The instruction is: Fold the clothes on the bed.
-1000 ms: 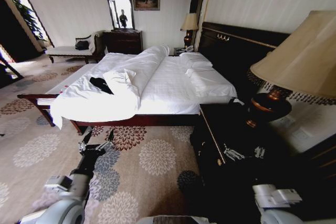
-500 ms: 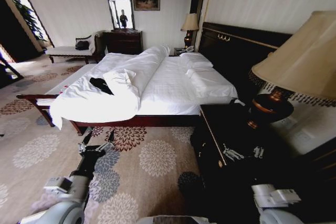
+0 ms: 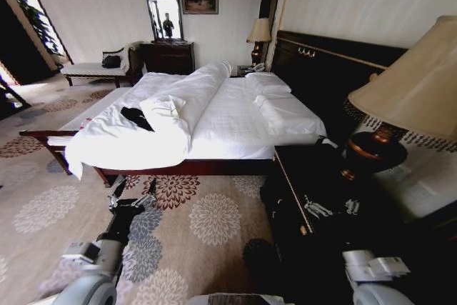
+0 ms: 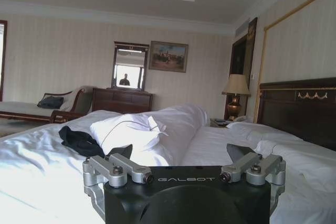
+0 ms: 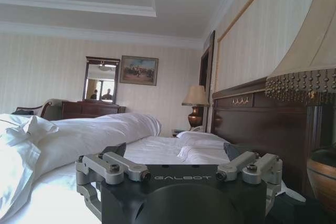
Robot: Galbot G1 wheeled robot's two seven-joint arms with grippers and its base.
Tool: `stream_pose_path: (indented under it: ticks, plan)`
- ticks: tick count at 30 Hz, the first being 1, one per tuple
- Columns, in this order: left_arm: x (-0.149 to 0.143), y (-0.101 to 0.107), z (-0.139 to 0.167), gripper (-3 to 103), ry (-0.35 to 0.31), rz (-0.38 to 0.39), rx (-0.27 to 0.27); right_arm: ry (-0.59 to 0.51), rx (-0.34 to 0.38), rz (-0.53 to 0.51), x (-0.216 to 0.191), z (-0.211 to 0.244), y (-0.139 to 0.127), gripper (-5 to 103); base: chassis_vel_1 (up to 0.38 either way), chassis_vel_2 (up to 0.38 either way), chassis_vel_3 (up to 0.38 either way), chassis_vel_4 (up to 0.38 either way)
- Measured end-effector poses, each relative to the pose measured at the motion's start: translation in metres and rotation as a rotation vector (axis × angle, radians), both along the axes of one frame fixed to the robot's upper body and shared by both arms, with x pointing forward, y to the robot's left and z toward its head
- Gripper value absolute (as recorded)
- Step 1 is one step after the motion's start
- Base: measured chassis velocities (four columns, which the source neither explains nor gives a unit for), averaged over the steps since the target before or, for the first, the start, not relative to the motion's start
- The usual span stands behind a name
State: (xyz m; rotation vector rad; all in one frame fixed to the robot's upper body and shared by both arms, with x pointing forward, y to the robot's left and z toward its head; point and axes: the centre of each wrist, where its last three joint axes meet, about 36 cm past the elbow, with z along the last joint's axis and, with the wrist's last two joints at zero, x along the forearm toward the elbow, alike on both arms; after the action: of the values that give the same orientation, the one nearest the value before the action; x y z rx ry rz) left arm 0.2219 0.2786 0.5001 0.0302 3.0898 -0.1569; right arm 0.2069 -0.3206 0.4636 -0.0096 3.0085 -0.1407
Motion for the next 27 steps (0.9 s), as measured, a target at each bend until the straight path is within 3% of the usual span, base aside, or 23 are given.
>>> stream_pose_path:
  ticks: [27]
  plan:
    - [-0.0005, -0.0011, 0.0005, 100, -0.002, -0.004, 0.003, -0.006, 0.014, -0.011, -0.001, 0.0015, 0.002, 100, -0.056, 0.055, 0.06, -0.054]
